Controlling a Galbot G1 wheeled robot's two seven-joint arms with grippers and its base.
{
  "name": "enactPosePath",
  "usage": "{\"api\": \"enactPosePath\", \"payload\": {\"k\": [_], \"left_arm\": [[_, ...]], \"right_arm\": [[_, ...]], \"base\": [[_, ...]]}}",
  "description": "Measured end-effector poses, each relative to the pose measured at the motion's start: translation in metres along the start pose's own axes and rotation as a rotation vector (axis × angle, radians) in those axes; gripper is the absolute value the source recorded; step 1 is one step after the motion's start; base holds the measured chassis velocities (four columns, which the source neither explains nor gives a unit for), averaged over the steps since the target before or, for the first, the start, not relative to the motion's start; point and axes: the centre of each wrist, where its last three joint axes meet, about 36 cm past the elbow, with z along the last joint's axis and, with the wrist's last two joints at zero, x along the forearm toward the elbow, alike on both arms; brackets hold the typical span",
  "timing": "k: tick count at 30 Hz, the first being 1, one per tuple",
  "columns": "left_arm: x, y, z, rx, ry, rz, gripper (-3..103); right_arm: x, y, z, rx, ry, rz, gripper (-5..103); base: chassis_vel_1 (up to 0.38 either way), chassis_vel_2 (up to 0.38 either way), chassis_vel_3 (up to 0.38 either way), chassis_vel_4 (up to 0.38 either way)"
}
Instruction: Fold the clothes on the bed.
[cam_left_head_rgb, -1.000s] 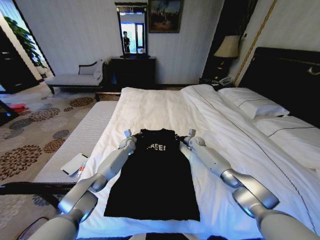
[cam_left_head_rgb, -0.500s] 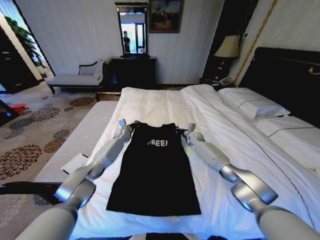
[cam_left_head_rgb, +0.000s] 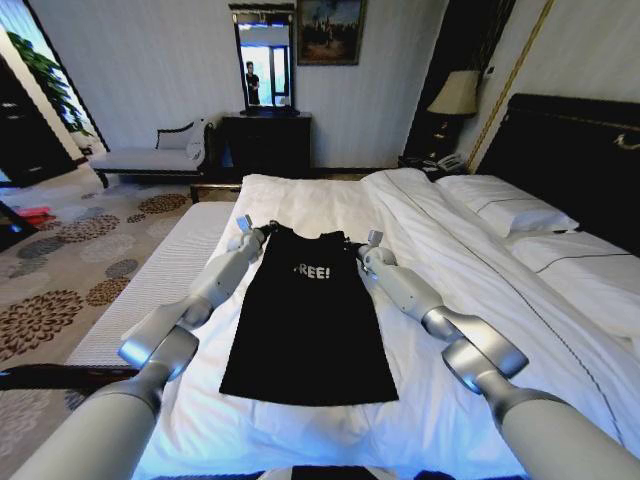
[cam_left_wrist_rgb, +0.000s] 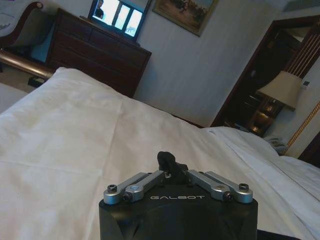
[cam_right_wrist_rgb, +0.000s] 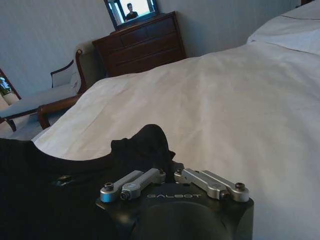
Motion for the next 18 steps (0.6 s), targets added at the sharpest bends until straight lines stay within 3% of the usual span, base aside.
{"api": "enactPosePath", "payload": {"k": [4,9,13,15,18], "left_arm": [[0.004,-0.001,0.003,0.0,-0.002,0.015,0],[0.022,0.002,0.027,0.009,0.007,0.025,0],[0.039,0.0,0.035,0.01,0.0,0.04,0],[0.049,-0.005,0.036,0.014,-0.01,0.059,0],[0.057,-0.011,0.036,0.021,-0.016,0.081,0]], "right_arm": [[0.003,0.0,-0.001,-0.005,-0.02,-0.006,2],[0.018,-0.015,0.006,0.029,-0.074,-0.004,2],[0.035,-0.034,0.006,0.034,-0.124,0.008,2],[0.057,-0.058,0.008,0.062,-0.16,0.021,2],[0.085,-0.074,0.021,0.073,-0.169,0.013,2]], "base": [[0.0,0.0,0.0,0.0],[0.0,0.0,0.0,0.0],[0.0,0.0,0.0,0.0],[0.0,0.0,0.0,0.0],[0.0,0.0,0.0,0.0]]}}
